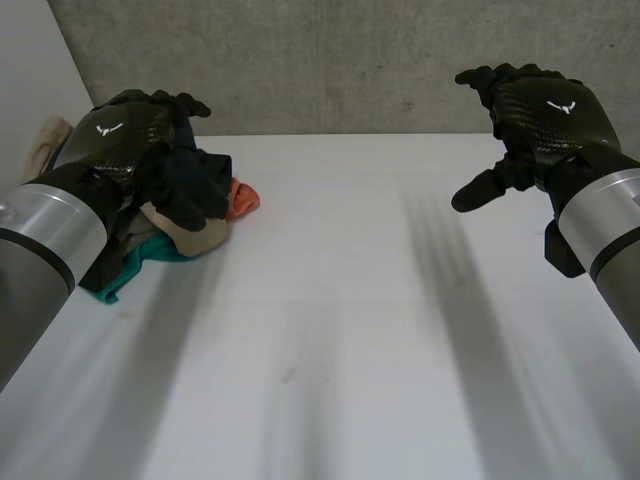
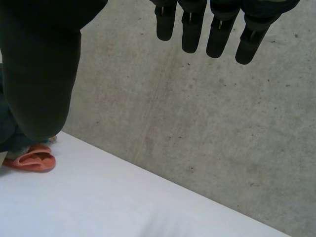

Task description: Fold the laundry.

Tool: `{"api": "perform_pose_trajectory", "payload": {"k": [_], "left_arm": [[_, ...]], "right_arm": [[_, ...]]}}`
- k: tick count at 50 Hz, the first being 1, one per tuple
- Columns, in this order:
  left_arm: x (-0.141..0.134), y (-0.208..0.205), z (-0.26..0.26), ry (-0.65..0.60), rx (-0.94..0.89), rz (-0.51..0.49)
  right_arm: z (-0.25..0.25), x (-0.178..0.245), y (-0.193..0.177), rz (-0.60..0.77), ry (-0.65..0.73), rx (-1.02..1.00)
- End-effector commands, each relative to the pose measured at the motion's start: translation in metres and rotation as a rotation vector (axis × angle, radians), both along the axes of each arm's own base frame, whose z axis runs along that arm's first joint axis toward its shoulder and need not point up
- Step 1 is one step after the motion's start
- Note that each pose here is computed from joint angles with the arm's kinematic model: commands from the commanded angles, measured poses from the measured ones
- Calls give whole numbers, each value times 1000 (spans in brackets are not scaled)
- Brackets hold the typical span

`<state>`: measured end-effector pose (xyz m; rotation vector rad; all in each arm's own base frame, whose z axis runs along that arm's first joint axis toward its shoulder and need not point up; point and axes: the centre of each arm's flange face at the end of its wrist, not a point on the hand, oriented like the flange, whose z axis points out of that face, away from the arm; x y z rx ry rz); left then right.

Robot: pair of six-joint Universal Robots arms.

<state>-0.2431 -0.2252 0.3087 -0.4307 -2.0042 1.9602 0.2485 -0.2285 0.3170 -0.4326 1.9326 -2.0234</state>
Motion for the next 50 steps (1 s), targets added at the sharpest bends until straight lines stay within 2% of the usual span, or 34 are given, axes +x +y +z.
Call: {"api": "perform_pose_trajectory", "payload": {"k": [1, 14, 21, 24, 29, 34, 38, 45, 50], "left_arm": [[7, -6, -6, -6, 13, 26], [9, -10, 3, -7, -24, 26], [24, -87, -6, -19, -83, 65], [24, -121, -24, -57, -92, 63], [33, -182, -62, -179, -151, 125], [39, -221, -99, -281, -175, 139], [37, -238, -113, -306, -192, 141], [36, -243, -88, -262, -245, 182], [22, -201, -14, -129, -332, 193]], "right_arm": [[8, 0, -2, -16, 12, -57], [9, 3, 0, -9, 36, -94], [6, 5, -2, -8, 60, -102], [3, 5, -3, -8, 70, -98], [-3, 7, -7, -10, 88, -93], [-10, 8, -11, -11, 101, -80], [-15, 8, -13, -13, 109, -67], [-18, 7, -20, -28, 130, -75], [-9, -1, -28, -58, 141, -115]]}}
